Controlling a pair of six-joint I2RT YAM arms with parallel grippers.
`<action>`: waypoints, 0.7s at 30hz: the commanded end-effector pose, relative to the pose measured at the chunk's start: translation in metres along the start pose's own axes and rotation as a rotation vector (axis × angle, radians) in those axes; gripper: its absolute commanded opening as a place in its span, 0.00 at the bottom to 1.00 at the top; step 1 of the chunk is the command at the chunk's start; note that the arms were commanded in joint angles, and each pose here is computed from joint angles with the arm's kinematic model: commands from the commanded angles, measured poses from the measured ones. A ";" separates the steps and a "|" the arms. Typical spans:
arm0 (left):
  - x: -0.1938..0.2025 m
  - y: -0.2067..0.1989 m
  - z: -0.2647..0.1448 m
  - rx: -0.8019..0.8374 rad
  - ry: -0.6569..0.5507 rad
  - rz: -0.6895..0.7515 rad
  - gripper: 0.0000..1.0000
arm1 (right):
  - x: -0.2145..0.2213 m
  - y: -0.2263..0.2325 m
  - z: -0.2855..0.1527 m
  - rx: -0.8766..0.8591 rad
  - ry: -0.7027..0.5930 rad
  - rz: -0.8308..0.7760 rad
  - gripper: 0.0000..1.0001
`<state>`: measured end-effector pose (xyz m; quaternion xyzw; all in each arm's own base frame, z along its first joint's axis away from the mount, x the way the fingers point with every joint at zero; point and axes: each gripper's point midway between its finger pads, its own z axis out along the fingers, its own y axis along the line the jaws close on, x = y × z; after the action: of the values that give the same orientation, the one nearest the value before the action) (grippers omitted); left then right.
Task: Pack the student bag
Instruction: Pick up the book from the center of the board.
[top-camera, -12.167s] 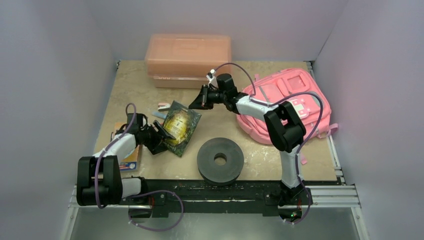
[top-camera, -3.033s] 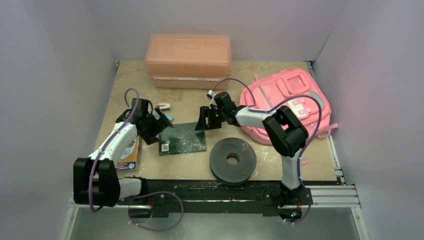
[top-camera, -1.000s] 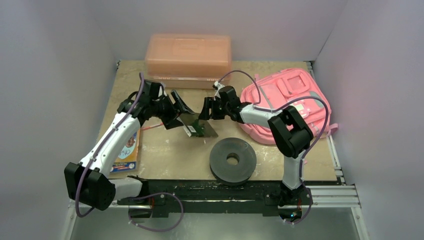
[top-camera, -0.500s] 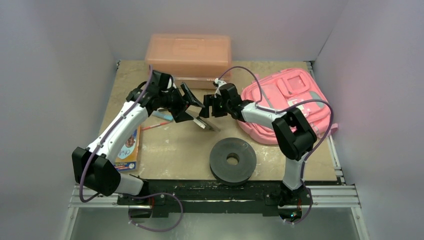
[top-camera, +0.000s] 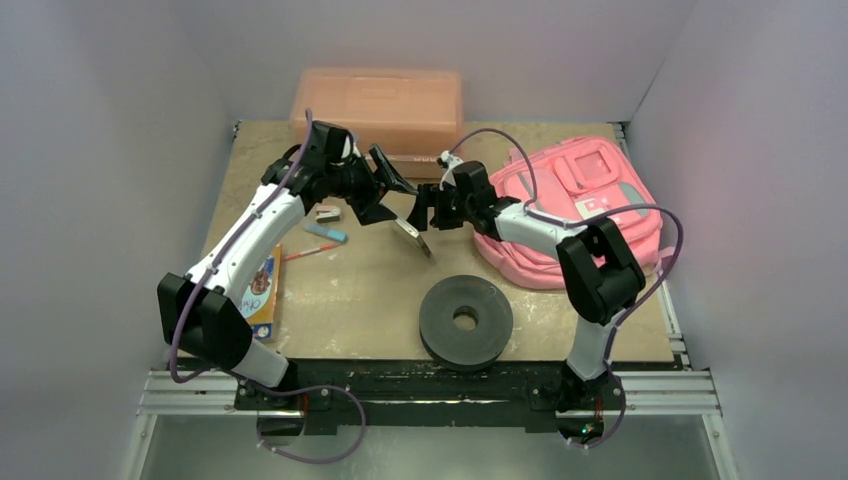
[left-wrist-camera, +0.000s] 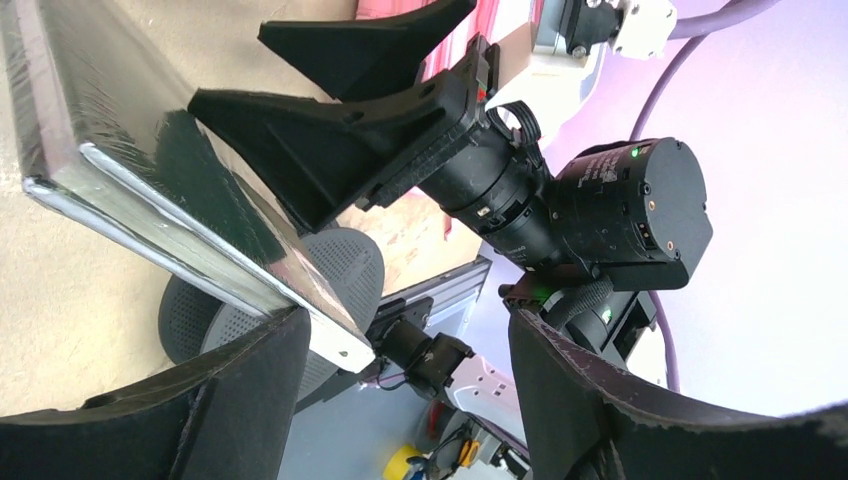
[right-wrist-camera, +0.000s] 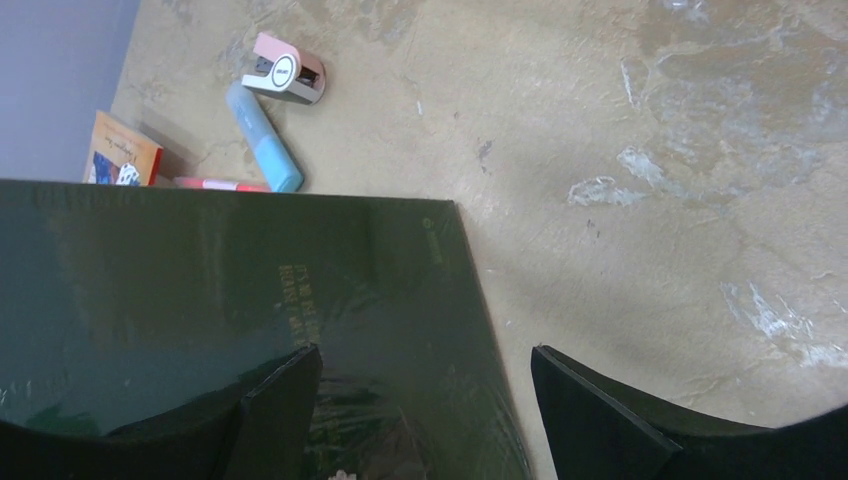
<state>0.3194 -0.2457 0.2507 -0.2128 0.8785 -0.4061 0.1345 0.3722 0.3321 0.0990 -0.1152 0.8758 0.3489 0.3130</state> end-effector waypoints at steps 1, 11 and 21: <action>-0.026 -0.004 0.014 0.005 -0.085 0.029 0.73 | 0.002 0.027 -0.022 -0.120 0.024 -0.014 0.82; -0.027 -0.003 0.023 -0.004 -0.068 0.024 0.73 | -0.019 -0.005 -0.073 0.007 -0.162 -0.043 0.86; -0.026 -0.003 0.027 -0.001 -0.061 0.024 0.73 | -0.013 0.024 -0.139 0.024 -0.466 -0.363 0.90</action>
<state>0.3417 -0.2578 0.2568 -0.2012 0.8671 -0.4290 0.1539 0.3092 0.2390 0.1639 -0.1282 0.8115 0.3137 0.4761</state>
